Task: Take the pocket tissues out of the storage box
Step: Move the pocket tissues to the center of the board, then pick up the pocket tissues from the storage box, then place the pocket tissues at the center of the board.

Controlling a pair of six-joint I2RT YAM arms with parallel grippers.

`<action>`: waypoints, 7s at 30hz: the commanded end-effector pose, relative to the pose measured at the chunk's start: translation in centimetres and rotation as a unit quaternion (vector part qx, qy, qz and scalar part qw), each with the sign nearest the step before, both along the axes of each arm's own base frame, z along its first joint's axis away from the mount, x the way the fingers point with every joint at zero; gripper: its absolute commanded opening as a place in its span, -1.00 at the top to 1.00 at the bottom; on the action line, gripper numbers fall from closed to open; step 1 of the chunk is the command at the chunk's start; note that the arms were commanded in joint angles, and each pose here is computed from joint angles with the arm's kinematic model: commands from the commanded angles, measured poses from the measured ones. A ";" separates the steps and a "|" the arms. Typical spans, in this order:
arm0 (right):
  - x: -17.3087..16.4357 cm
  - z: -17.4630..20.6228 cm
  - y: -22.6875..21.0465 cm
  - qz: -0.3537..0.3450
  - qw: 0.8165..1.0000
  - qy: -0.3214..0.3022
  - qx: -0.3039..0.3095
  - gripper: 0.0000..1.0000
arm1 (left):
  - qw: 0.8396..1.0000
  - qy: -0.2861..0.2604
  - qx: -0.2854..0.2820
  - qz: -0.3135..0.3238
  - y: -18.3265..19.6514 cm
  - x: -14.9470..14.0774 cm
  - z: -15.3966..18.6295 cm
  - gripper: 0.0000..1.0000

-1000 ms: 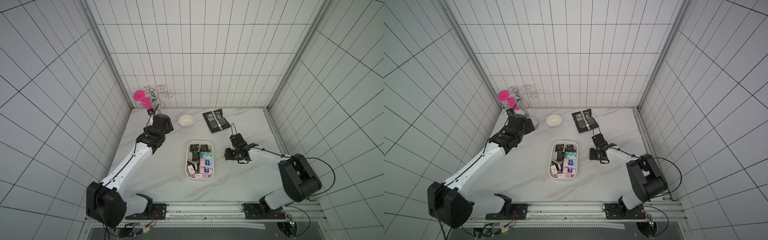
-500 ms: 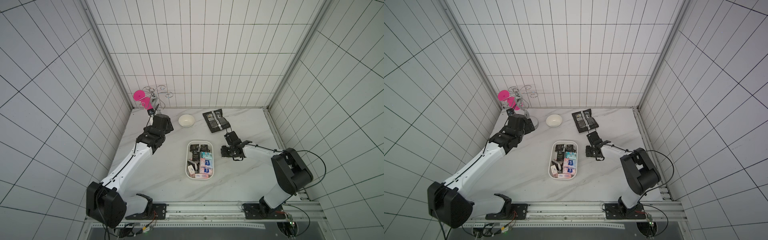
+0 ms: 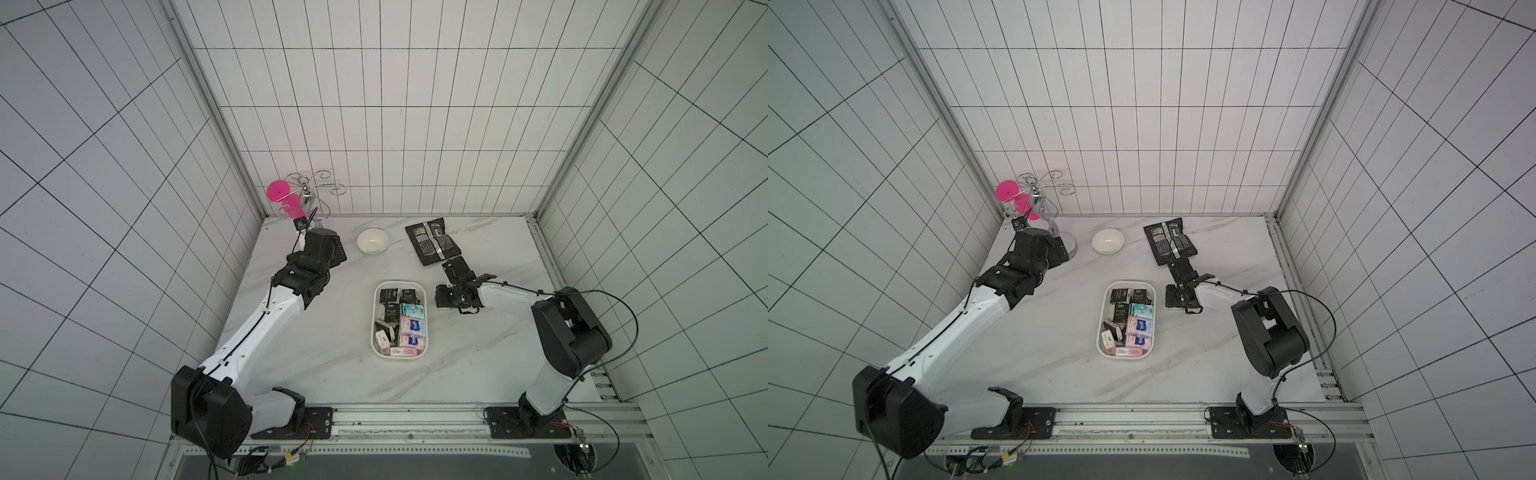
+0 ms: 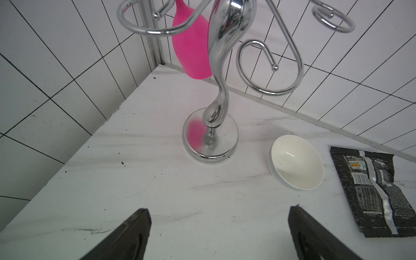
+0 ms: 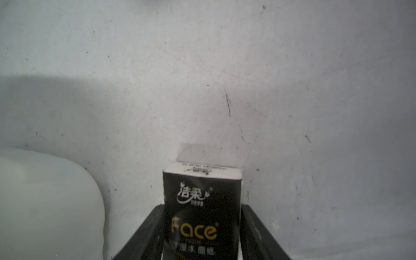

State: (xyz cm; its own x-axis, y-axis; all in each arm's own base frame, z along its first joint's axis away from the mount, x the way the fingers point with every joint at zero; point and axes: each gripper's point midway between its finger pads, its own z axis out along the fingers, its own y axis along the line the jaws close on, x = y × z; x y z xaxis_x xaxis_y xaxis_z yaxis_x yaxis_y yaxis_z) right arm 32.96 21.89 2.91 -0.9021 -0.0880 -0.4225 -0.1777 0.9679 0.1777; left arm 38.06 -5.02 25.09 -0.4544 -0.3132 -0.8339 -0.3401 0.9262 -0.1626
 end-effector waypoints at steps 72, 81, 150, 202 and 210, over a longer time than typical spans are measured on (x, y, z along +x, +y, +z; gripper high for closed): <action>-2.8 6.2 17.6 0.192 0.968 0.002 0.161 0.26 | 1.000 -0.016 0.022 -0.005 0.2 -0.8 2.4 -0.97; -3.0 5.4 17.6 0.190 0.969 0.009 0.157 0.27 | 1.000 -0.020 0.019 -0.006 0.3 -1.0 2.7 -0.97; -1.1 2.2 -10.1 -0.113 0.992 -0.042 0.046 -0.02 | 1.000 -0.017 -0.001 -0.024 -1.6 0.0 1.5 -0.97; 2.6 2.1 -6.9 0.117 0.991 0.049 0.046 -0.39 | 0.999 -0.020 0.013 -0.041 -1.8 -0.6 2.7 -0.97; 1.3 2.4 -7.1 0.104 0.992 0.052 0.042 -0.39 | 0.999 -0.021 0.000 -0.046 -2.2 -0.4 2.7 -0.97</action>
